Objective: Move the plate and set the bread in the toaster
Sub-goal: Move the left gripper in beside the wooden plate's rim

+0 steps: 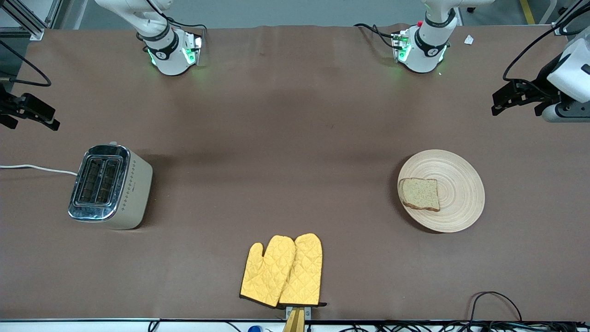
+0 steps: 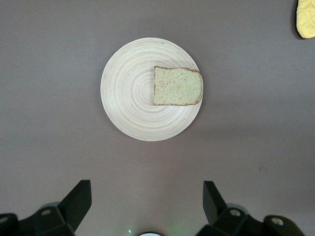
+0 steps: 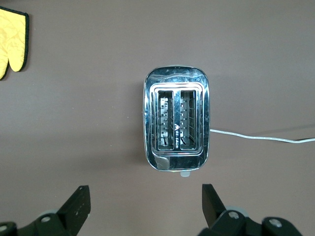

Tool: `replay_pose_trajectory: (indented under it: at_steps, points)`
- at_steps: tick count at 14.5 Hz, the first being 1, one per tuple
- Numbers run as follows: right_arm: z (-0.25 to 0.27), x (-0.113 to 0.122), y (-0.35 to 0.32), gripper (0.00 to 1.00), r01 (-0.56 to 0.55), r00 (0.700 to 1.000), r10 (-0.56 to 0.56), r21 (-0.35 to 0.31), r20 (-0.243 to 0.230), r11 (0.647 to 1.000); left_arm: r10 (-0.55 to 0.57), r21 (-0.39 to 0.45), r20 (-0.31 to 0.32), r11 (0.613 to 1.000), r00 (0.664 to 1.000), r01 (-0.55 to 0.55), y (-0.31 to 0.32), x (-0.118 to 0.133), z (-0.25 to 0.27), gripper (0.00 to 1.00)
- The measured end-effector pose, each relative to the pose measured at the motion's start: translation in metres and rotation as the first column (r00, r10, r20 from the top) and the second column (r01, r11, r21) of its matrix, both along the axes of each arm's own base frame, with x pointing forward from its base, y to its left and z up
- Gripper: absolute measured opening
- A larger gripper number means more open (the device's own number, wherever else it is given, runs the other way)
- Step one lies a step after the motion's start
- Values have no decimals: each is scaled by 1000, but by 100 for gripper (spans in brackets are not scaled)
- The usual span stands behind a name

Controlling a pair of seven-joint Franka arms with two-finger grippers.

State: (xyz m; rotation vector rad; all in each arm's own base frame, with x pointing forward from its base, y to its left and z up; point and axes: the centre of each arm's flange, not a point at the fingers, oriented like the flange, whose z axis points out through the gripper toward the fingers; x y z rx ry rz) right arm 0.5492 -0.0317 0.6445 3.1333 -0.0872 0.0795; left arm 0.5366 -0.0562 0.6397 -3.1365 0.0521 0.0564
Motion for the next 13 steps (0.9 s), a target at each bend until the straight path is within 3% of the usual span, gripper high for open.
replay_pose_trajectory:
  at_steps: [7,10,13]
  points:
    - [-2,-1,-22,100,-1,1000,1,27,-1,1000,18,-17,-9,1000,1000,-18,8,6,-7,100]
    - [-3,-1,-17,100,-9,1000,9,32,-3,999,43,-35,3,998,999,-43,19,31,-32,100]
    - [-3,0,-16,100,-11,1000,11,33,-4,999,102,-145,-29,984,994,-105,68,64,-81,100]
